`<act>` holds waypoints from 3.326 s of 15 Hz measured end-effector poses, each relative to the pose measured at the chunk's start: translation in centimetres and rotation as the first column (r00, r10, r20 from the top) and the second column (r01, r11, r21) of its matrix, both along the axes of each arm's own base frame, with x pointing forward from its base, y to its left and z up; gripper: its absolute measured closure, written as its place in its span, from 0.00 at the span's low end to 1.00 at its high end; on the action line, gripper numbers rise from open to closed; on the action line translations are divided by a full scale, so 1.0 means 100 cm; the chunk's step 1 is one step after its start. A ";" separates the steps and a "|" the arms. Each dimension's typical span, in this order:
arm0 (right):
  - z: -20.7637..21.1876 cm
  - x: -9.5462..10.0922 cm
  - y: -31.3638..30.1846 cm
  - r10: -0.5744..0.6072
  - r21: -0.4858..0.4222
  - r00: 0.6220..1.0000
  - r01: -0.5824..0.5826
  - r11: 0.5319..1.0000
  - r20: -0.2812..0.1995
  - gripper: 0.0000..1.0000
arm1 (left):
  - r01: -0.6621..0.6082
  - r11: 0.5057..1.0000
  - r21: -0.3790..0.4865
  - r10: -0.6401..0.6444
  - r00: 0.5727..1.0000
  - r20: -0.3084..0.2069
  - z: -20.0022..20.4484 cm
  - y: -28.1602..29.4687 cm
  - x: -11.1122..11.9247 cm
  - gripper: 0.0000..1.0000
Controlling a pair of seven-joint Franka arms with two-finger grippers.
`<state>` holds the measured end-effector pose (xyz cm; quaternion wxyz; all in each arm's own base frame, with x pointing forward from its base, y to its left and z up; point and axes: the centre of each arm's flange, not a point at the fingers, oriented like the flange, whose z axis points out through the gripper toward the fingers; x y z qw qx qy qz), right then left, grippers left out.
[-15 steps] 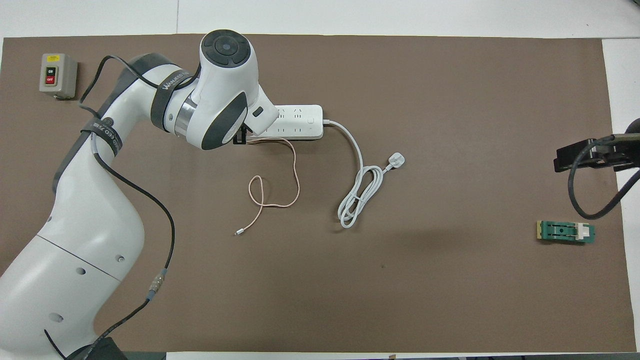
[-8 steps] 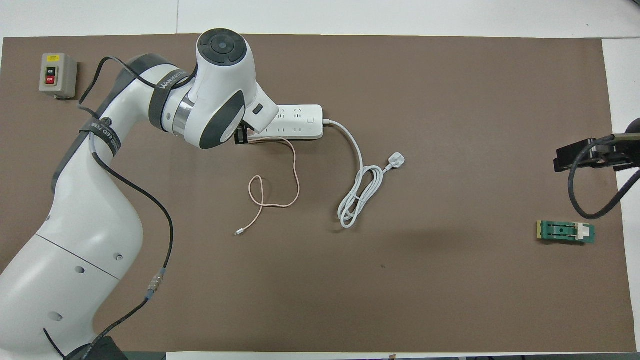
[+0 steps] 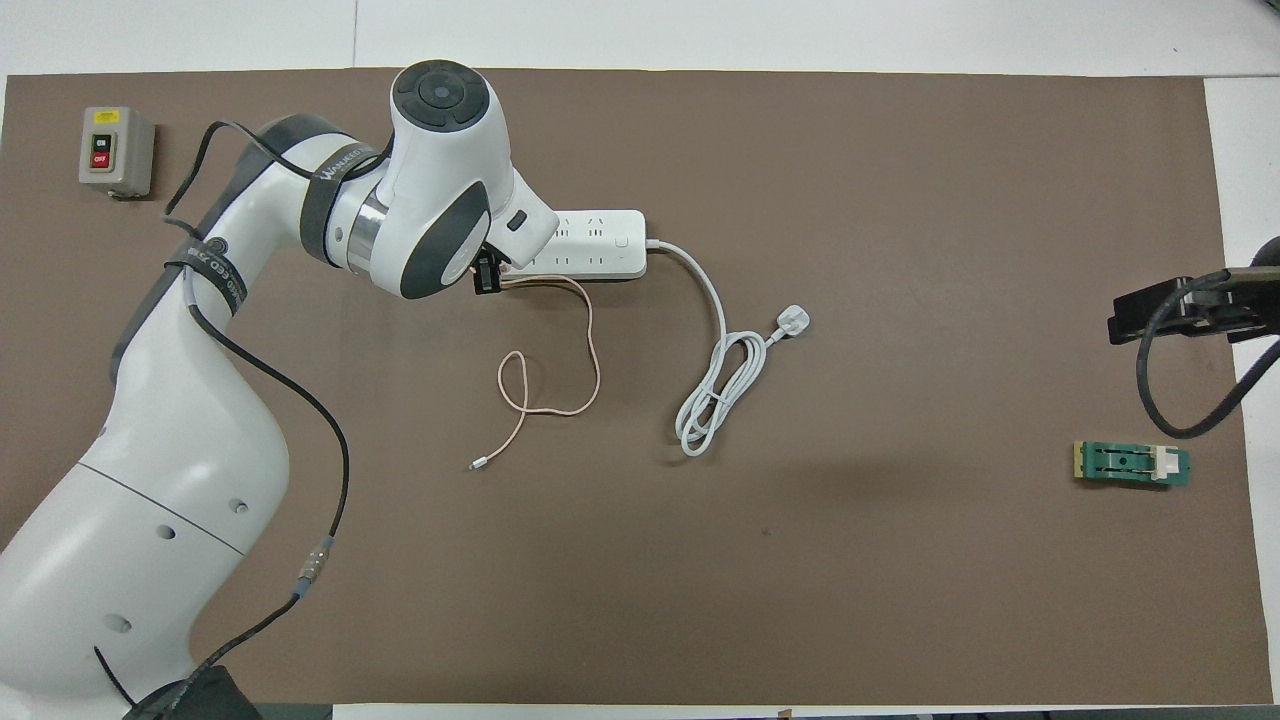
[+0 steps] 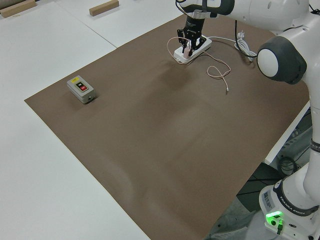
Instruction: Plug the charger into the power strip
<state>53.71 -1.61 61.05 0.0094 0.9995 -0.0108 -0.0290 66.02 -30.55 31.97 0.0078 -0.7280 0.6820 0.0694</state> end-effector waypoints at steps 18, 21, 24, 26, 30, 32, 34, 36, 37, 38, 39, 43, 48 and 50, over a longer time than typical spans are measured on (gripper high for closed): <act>0.000 0.000 0.000 0.000 0.000 1.000 0.000 1.000 0.000 0.00 | -0.146 0.979 -0.145 0.115 0.973 -0.202 0.071 -0.006 -0.033 0.00; 0.000 0.000 0.000 0.000 0.000 1.000 0.000 1.000 0.000 0.00 | -0.188 0.971 -0.146 0.159 0.969 -0.189 0.127 -0.012 -0.051 0.00; 0.000 0.000 0.000 0.000 0.000 1.000 0.000 1.000 0.000 0.00 | -0.201 0.974 -0.109 0.178 0.966 -0.186 0.181 -0.005 -0.076 0.00; 0.000 0.000 0.000 0.000 0.000 1.000 0.000 1.000 0.000 0.00 | -0.230 0.969 -0.091 0.207 0.955 -0.211 0.206 0.014 -0.086 0.00; 0.000 0.000 0.000 0.000 0.000 1.000 0.000 1.000 0.000 0.00 | -0.330 0.941 -0.080 0.304 0.924 -0.233 0.256 0.088 -0.089 0.00; 0.000 0.000 0.000 0.000 0.000 1.000 0.000 1.000 0.000 0.00 | -0.356 0.931 -0.083 0.333 0.920 -0.206 0.285 0.110 -0.099 0.00; 0.000 0.000 0.000 0.000 0.000 1.000 0.000 1.000 0.000 0.00 | -0.379 0.922 -0.075 0.361 0.914 -0.185 0.315 0.129 -0.115 0.00; 0.000 0.000 0.000 0.000 0.000 1.000 0.000 1.000 0.000 0.00 | -0.426 0.904 -0.047 0.410 0.891 -0.195 0.333 0.163 -0.126 0.00; 0.000 0.000 0.000 0.000 0.000 1.000 0.000 1.000 0.000 0.00 | -0.457 0.889 -0.037 0.442 0.875 -0.196 0.339 0.183 -0.128 0.00; 0.000 0.000 0.000 0.000 0.000 1.000 0.000 1.000 0.000 0.00 | -0.491 0.870 -0.032 0.477 0.857 -0.194 0.344 0.205 -0.129 0.00; 0.000 0.000 0.000 0.000 0.000 1.000 0.000 1.000 0.000 0.00 | -0.520 0.853 -0.030 0.506 0.841 -0.191 0.349 0.223 -0.130 0.00; 0.000 0.000 -0.007 -0.012 0.000 1.000 0.012 1.000 -0.001 0.00 | -0.584 0.812 -0.023 0.571 0.802 -0.176 0.360 0.252 -0.138 0.00; -0.002 -0.004 -0.011 -0.022 0.001 0.999 0.022 1.000 -0.030 0.00 | -0.702 0.711 0.029 0.698 0.701 -0.148 0.363 0.220 -0.145 0.00; -0.003 -0.004 -0.011 -0.022 0.001 0.999 0.022 1.000 -0.033 0.00 | -0.715 0.698 0.033 0.712 0.688 -0.143 0.363 0.218 -0.145 0.00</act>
